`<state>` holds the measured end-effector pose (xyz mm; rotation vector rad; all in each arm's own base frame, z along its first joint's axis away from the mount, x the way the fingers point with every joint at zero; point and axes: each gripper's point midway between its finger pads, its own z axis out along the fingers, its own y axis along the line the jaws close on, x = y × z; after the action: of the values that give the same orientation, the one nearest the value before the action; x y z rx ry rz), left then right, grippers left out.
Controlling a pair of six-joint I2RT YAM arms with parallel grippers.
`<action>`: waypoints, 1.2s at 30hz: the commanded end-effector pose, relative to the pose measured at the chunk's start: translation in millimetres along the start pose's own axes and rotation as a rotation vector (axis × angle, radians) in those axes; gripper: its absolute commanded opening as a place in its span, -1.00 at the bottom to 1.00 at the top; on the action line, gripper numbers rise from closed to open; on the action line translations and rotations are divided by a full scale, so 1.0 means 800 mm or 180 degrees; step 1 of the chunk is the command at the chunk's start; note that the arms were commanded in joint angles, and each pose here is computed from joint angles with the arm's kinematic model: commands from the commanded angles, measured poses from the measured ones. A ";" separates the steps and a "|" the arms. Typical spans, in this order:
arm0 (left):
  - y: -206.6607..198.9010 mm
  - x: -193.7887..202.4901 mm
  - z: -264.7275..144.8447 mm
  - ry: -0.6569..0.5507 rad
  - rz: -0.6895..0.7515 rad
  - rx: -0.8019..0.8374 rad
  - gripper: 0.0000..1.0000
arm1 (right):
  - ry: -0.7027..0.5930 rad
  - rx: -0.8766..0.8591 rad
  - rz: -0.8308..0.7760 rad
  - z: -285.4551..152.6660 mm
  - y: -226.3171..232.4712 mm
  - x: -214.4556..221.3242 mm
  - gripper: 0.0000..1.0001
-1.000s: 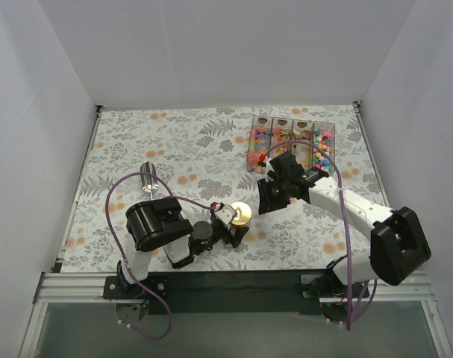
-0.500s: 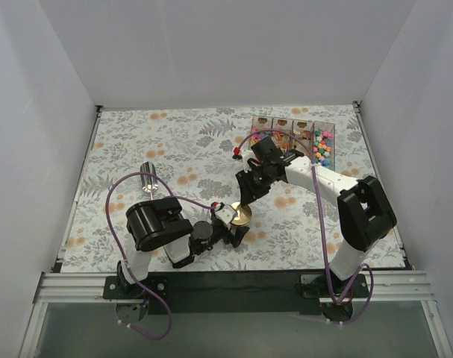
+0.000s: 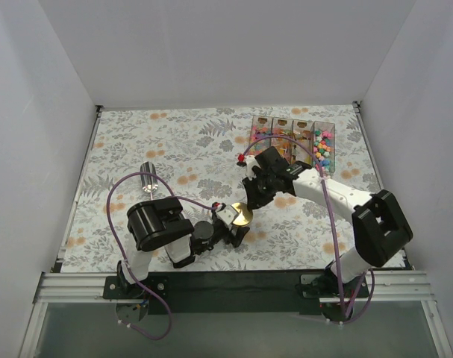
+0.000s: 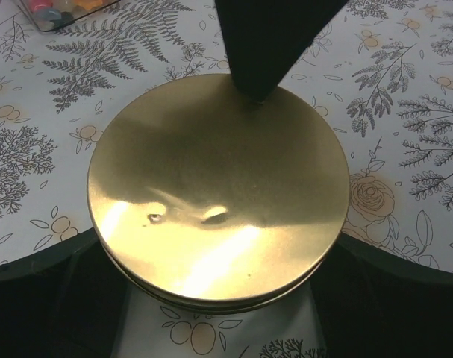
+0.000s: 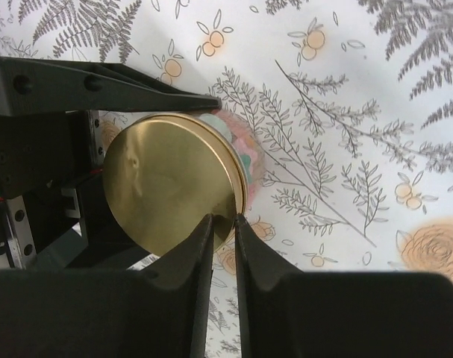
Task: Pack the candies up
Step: Screw the bottle lid onto the packing bottle.
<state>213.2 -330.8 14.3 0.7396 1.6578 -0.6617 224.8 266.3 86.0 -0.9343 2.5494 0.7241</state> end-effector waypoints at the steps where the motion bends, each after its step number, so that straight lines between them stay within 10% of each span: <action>1: -0.014 0.018 -0.006 0.0047 -0.0290 0.0167 0.41 | 0.0383 0.0051 0.0352 0.001 0.020 0.065 -0.57; 8: -0.013 0.025 -0.010 0.0109 -0.0275 0.0159 0.50 | 0.0272 -0.0086 0.0633 -0.003 0.057 0.098 -0.45; 16: -0.016 0.031 -0.017 0.0157 -0.0323 0.0211 0.52 | -0.0246 0.0230 0.0200 -0.057 -0.005 0.006 -0.25; 36: -0.019 0.061 -0.006 0.0646 -0.0117 0.0241 0.56 | 0.0326 -0.0256 -0.0594 0.009 0.001 -0.022 -0.13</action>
<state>215.0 -342.0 19.1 0.7350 1.6500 -0.7002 243.9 276.8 82.9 -1.1607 2.5295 0.7702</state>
